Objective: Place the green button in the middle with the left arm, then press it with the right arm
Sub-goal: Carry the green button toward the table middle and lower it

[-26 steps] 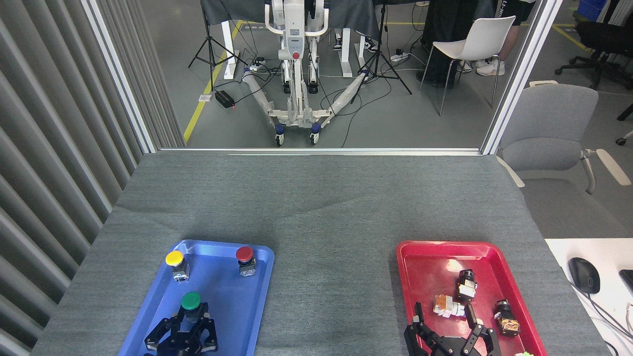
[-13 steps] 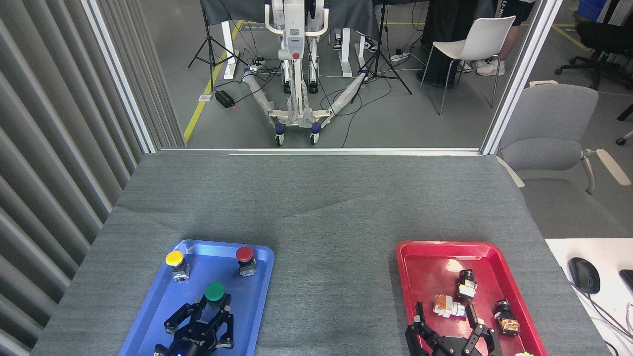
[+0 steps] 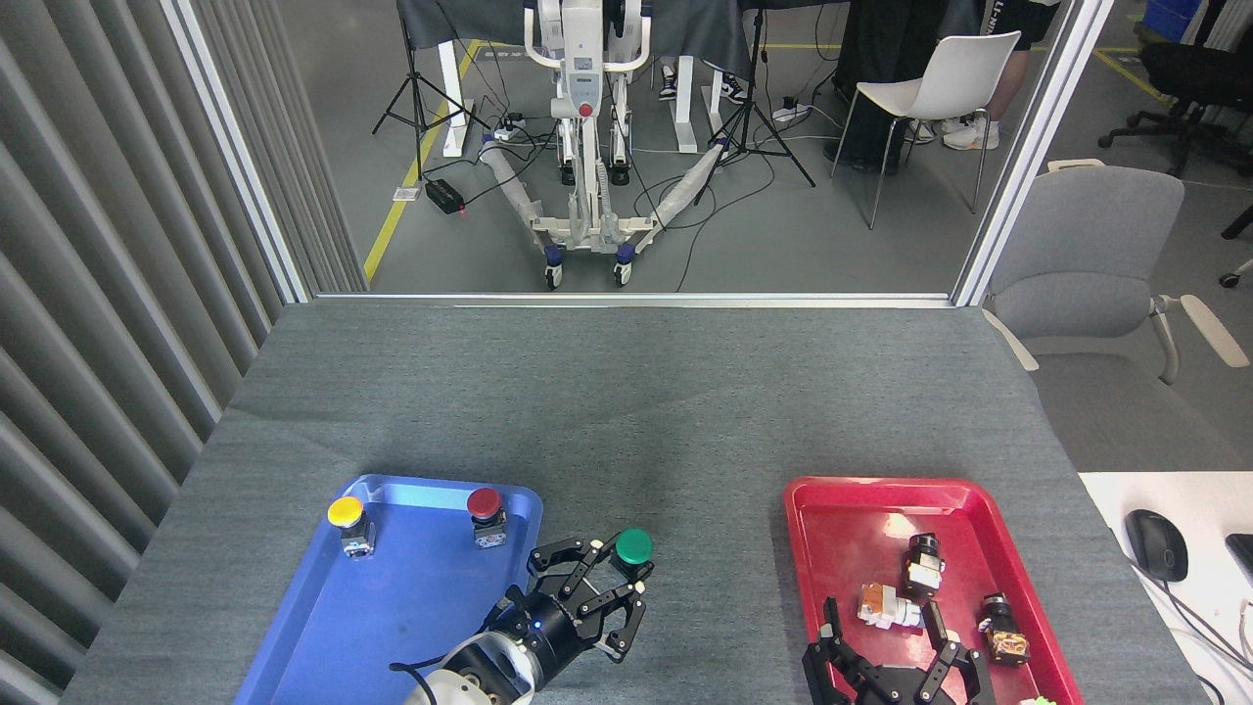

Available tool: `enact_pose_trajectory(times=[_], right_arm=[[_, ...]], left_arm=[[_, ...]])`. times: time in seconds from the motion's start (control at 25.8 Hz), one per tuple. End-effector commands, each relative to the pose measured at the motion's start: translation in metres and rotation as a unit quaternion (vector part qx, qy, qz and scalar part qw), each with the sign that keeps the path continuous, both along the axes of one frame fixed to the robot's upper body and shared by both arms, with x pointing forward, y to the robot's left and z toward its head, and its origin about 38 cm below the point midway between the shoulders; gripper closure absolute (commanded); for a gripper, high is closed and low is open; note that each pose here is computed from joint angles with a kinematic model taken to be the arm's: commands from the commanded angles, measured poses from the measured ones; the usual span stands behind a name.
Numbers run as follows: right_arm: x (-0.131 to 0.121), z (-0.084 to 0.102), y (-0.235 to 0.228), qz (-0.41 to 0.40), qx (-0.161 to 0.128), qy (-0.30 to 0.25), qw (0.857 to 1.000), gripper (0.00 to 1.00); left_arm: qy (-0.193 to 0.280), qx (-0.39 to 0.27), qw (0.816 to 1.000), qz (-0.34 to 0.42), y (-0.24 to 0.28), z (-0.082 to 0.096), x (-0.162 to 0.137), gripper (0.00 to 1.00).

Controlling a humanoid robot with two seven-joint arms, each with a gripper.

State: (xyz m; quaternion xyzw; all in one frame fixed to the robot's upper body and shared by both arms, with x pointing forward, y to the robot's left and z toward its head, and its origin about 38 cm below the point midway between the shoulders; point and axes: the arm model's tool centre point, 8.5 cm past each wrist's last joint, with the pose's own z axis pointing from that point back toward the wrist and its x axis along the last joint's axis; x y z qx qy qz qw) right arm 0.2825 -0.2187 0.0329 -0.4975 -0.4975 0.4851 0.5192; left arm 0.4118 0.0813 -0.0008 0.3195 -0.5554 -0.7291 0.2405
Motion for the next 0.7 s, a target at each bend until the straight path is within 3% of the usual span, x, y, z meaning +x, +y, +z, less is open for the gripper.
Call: enact_pose_trajectory(times=[0.0, 0.39, 0.5, 0.66], right_arm=[[0.000, -0.001, -0.001, 0.000, -0.001, 0.002, 1.000, 0.00], [0.000, -0.002, 0.001, -0.001, 0.002, 0.004, 1.000, 0.00], [-0.001, -0.003, 0.000, -0.003, 0.001, 0.005, 1.000, 0.00], [-0.001, -0.004, -0.001, -0.006, 0.000, 0.006, 1.000, 0.00]], left_arm=[[0.031, 0.015, 0.999, -0.013, -0.010, -0.016, 0.003, 0.97], [0.037, 0.011, 0.999, -0.026, -0.015, -0.018, 0.002, 0.91], [0.052, 0.008, 0.998, -0.029, -0.019, -0.025, -0.003, 0.74], [0.052, 0.002, 0.998, -0.036, -0.023, -0.025, -0.002, 0.67]])
